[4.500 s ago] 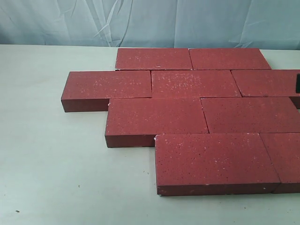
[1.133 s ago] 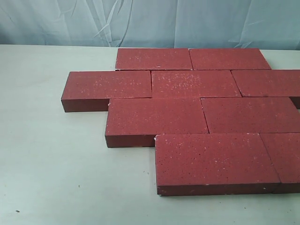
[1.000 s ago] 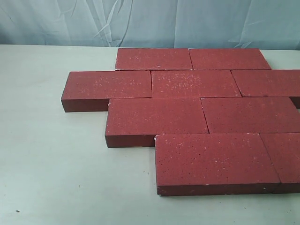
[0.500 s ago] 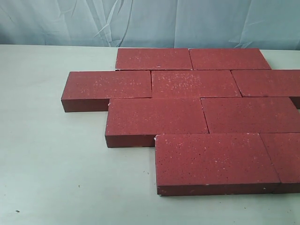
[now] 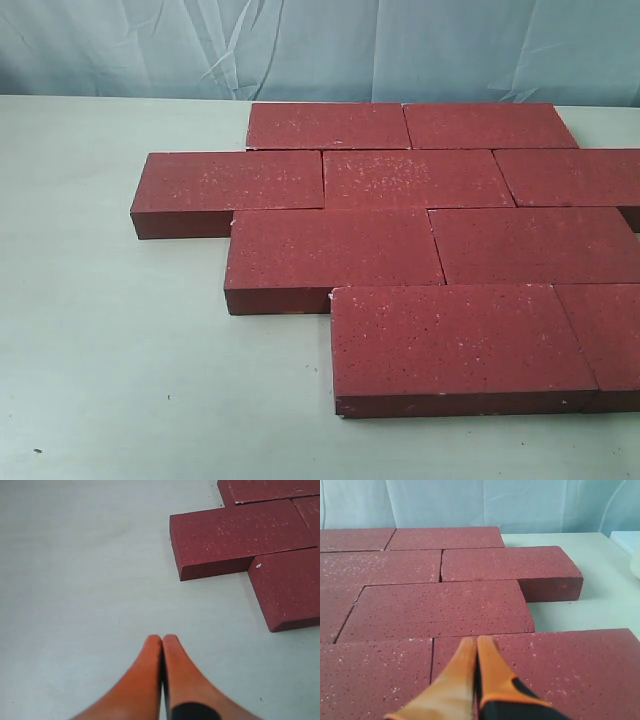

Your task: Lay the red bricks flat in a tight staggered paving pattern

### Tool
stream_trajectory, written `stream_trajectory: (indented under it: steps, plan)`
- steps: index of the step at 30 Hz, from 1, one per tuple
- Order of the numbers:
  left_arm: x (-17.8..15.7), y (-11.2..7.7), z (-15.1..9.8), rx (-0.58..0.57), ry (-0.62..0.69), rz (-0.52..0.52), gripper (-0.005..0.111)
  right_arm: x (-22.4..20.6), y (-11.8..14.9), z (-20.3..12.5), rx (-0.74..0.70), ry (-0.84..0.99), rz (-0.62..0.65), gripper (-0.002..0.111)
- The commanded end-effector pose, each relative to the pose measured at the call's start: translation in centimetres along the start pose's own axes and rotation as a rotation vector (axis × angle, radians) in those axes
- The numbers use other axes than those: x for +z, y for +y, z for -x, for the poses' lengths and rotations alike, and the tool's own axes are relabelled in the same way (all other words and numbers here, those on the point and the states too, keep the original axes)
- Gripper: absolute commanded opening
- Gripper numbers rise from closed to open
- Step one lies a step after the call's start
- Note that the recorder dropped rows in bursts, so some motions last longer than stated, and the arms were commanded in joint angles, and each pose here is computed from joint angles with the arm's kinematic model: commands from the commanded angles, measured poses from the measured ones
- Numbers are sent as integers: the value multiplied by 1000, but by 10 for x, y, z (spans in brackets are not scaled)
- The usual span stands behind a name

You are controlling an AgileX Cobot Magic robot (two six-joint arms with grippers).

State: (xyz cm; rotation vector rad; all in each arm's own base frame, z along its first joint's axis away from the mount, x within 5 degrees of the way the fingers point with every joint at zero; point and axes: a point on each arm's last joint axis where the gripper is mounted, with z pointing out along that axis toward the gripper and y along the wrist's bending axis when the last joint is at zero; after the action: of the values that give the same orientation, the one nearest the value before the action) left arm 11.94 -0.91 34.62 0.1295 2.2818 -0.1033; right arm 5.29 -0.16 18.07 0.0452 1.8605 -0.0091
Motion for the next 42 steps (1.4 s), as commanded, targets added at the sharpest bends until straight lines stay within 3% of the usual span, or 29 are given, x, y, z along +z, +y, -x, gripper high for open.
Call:
stream_trajectory:
  steps: [1,29,35,42]
  plan:
    - [-1,0,-1,10,-11,8,0,0,1,0,7,-16,7,-1]
    - [-2,0,-1,11,-15,8,0,0,0,0,4,-14,6,-1]
    - [-18,-2,-5,18,-89,21,0,0,1,0,16,-16,11,-1]
    - [-44,-6,-18,31,-290,44,0,0,1,0,16,-16,11,-1]
